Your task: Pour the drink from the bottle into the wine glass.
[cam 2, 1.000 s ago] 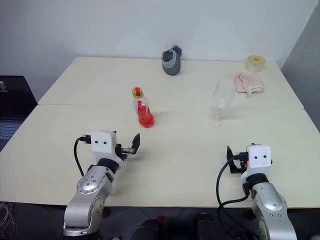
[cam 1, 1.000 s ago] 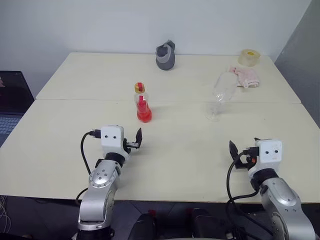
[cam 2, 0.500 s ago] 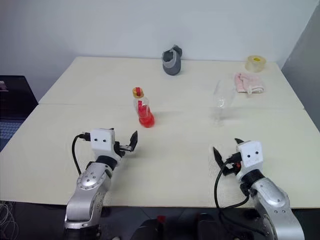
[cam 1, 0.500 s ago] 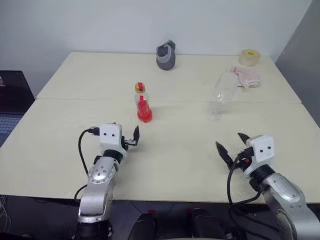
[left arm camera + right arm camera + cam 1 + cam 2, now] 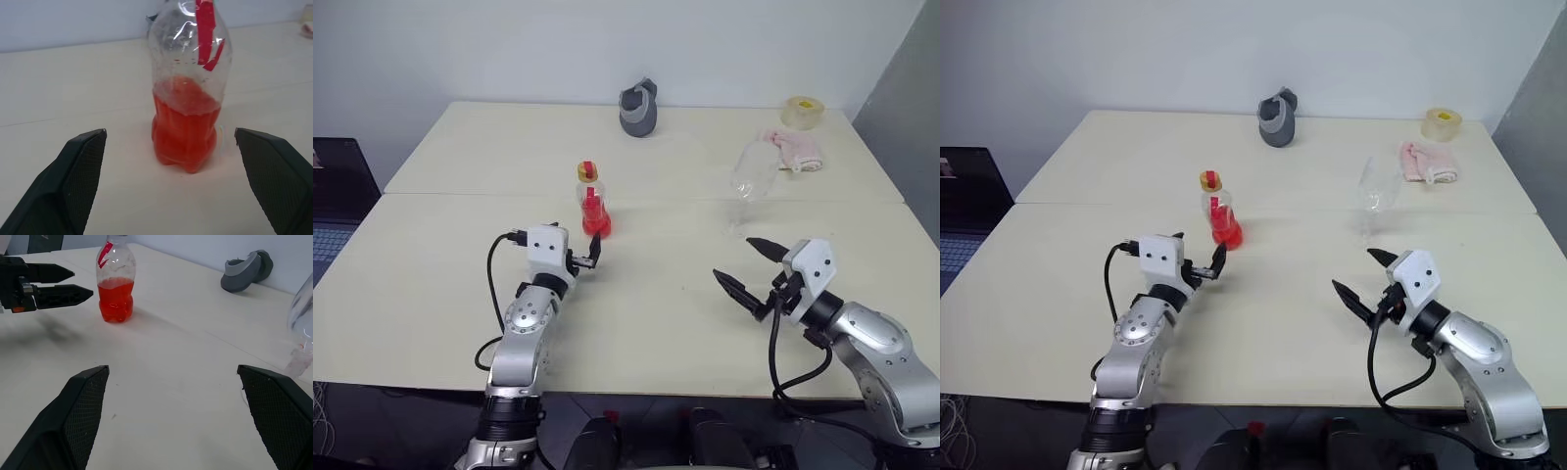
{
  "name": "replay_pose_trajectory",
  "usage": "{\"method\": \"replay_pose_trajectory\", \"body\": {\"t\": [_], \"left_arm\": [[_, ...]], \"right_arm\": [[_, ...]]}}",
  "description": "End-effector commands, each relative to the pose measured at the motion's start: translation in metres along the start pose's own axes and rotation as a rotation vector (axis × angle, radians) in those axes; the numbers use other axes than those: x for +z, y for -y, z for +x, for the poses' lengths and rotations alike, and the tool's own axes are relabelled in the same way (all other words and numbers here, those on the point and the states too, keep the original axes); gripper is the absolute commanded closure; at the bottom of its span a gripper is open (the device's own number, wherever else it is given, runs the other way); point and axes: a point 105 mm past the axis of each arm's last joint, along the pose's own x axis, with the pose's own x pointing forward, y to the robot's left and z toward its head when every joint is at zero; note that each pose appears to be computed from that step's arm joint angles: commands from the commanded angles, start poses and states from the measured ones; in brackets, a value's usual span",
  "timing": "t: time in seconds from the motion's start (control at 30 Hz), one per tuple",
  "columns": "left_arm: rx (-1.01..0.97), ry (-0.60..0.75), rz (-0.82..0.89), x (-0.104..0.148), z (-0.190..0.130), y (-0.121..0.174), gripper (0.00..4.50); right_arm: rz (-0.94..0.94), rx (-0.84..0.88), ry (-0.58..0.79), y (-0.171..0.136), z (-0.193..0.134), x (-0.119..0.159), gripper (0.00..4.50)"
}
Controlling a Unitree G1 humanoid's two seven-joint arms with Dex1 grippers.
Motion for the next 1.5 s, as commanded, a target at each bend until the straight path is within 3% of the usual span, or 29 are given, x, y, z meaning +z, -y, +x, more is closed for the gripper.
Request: {"method": "replay_pose_trajectory", "body": {"t": [0.03, 0.57, 1.17, 1.5], "left_arm": [[-0.021, 0.047, -0.005, 0.01, 0.004, 0.005, 0.01], [-0.072, 0.095, -0.014, 0.015, 0.044, 0.01, 0.01], [0.004, 0.169, -0.032, 0.023, 0.081, 0.006, 0.01], [0.024, 0.198, -0.072, 0.023, 0.087, 0.003, 0.01]], "right_arm": [[-0.032, 0.015, 0.05, -0.004, 0.0, 0.014, 0.0], [-0.027, 0.005, 0.036, -0.009, -0.004, 0.015, 0.0], [-0.04, -0.037, -0.02, -0.009, -0.011, 0.006, 0.0], [-0.036, -0.049, -0.025, -0.006, -0.012, 0.005, 0.0]]}}
